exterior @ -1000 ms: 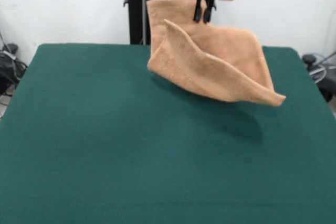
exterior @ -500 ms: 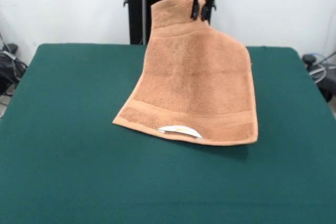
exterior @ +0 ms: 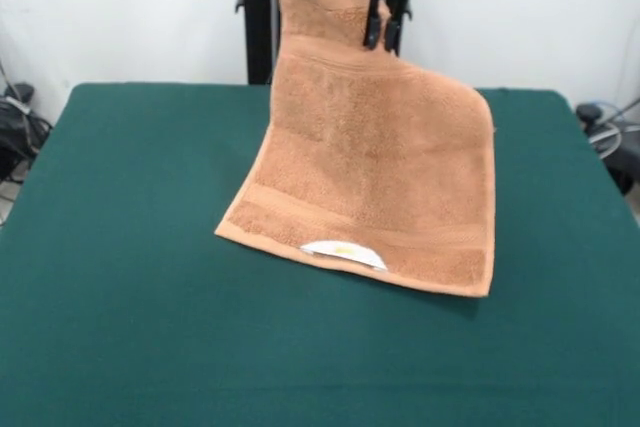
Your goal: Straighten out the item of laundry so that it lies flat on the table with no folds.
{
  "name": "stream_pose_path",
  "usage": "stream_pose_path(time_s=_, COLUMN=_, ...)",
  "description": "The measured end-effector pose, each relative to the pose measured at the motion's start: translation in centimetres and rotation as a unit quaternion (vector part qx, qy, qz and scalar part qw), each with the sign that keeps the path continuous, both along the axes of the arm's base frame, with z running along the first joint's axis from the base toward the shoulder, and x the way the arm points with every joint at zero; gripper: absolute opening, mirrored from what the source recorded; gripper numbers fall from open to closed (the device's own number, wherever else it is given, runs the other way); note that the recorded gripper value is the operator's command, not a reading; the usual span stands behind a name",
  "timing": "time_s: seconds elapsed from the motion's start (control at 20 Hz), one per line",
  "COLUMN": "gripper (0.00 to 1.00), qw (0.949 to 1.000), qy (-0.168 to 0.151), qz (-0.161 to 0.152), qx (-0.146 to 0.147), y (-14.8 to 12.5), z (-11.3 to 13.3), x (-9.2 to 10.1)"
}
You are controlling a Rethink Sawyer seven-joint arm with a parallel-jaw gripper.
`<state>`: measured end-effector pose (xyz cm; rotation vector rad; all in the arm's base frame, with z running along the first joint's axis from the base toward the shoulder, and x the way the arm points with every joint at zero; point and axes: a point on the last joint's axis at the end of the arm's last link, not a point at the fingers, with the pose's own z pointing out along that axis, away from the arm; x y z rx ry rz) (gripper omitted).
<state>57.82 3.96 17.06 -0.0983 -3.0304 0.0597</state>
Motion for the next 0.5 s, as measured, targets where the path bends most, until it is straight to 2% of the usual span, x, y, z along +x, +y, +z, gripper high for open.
stream_pose_path(time_s=0.15, gripper=0.0, qw=0.9999, qy=-0.012, qz=-0.003, qx=0.005, y=-0.5, z=0.4, x=1.3)
stream_pose_path(time_s=0.5, gripper=0.0, qw=0.9998, qy=-0.019, qz=-0.002, qx=0.008, y=-0.6, z=-0.3, x=1.8)
